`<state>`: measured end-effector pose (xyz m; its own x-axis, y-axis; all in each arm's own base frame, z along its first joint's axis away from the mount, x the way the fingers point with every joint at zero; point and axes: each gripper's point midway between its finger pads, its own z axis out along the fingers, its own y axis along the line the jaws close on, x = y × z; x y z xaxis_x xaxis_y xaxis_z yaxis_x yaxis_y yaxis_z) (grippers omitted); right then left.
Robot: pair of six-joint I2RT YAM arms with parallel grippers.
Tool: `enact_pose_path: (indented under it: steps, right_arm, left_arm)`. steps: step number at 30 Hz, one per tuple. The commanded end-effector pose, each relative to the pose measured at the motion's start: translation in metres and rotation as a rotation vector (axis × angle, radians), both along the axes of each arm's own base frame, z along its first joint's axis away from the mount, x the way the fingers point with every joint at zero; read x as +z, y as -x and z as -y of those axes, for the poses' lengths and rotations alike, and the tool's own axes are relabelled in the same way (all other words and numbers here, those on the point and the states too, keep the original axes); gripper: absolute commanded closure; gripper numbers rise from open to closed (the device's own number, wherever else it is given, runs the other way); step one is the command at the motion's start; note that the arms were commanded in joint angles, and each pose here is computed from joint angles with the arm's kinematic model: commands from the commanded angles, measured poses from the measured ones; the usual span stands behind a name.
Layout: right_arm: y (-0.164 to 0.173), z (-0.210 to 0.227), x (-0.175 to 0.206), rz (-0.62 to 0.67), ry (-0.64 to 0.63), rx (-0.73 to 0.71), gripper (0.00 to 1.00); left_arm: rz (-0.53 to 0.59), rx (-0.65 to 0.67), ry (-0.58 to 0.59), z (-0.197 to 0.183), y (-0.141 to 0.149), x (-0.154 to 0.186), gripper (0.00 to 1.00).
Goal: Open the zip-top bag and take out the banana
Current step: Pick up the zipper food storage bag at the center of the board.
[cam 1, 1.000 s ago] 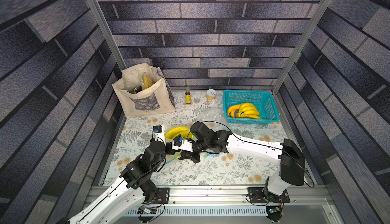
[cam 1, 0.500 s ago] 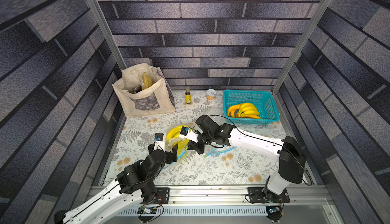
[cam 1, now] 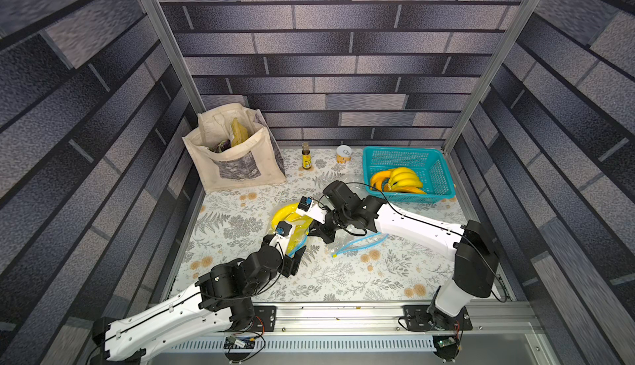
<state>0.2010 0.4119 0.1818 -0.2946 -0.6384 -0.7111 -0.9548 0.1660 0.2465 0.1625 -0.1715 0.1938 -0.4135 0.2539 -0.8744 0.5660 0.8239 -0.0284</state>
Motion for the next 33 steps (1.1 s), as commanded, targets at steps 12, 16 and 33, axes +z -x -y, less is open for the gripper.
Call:
enact_pose_path:
  steps: [12, 16, 33]
  right_arm:
    - [0.005, -0.003, 0.034, -0.079, -0.043, -0.005, 1.00]
    - [0.015, 0.003, 0.036, -0.107, -0.039, 0.008, 1.00]
    - [0.008, 0.000, 0.037, -0.172, 0.005, -0.049, 1.00]
  left_arm:
    - [0.132, 0.213, -0.132, -0.019, -0.020, 0.020, 0.23]
    - [0.168, 0.273, -0.136, -0.028, -0.025, 0.025, 0.25]
    - [0.109, 0.163, -0.113, 0.004, -0.022, 0.012, 0.23]
